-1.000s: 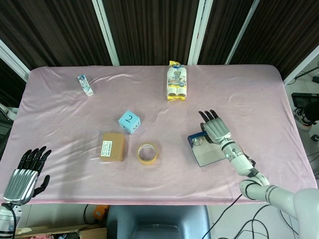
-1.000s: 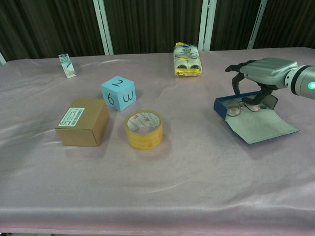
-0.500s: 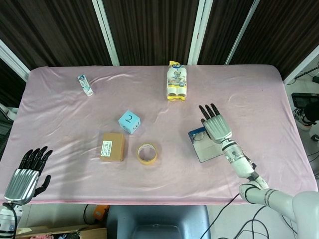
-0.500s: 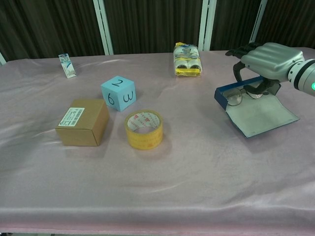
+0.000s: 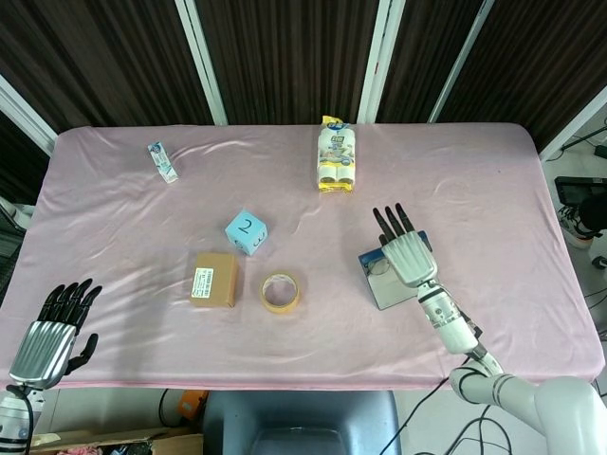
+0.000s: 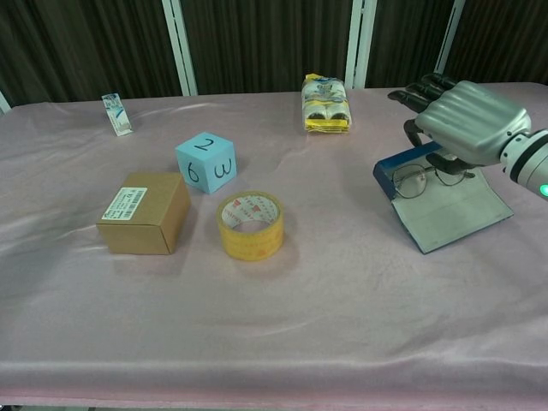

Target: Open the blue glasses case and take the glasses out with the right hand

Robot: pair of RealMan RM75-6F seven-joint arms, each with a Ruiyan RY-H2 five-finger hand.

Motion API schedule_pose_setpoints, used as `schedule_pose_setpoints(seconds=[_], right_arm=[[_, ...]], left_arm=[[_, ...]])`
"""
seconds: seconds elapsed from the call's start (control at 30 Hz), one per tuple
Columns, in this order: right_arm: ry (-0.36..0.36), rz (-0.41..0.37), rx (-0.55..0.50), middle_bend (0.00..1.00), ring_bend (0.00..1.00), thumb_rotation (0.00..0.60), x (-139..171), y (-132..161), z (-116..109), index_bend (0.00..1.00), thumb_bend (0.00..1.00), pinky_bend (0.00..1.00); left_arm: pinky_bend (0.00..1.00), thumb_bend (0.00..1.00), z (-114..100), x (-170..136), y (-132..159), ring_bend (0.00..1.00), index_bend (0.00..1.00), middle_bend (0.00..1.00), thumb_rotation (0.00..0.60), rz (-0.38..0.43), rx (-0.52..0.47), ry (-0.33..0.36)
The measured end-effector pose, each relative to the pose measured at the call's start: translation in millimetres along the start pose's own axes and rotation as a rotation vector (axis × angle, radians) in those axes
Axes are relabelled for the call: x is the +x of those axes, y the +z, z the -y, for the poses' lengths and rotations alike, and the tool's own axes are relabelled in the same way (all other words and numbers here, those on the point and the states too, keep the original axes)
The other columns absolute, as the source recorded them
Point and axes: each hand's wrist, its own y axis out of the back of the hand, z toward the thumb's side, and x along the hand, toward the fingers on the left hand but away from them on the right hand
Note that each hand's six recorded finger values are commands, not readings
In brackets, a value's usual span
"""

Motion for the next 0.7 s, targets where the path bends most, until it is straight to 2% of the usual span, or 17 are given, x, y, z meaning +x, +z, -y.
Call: schedule_pose_setpoints(seconds=[0.2, 0.53, 0.7], right_arm=[[-0.026, 0.012, 0.003, 0.12, 0.00, 0.600, 2, 5, -1, 0.58, 0.58, 0.00], [-0.019, 0.026, 0.004, 0.12, 0.00, 0.600, 0, 6, 6, 0.58, 0.58, 0.00], [-0.016, 0.076, 0.048, 0.12, 0.00, 0.600, -8, -6, 9, 0.57, 0.58, 0.00]], left_arm=[[0.05, 0.42, -1, 0, 0, 0.00, 0.00, 0.00, 0.600, -0.002, -0.001, 0.002], [0.05, 0.42, 0, 0, 0, 0.00, 0.00, 0.00, 0.600, -0.003, -0.001, 0.001], [0.05, 0.42, 0, 0, 0, 0.00, 0.00, 0.00, 0.600, -0.002, 0.000, 0.000]])
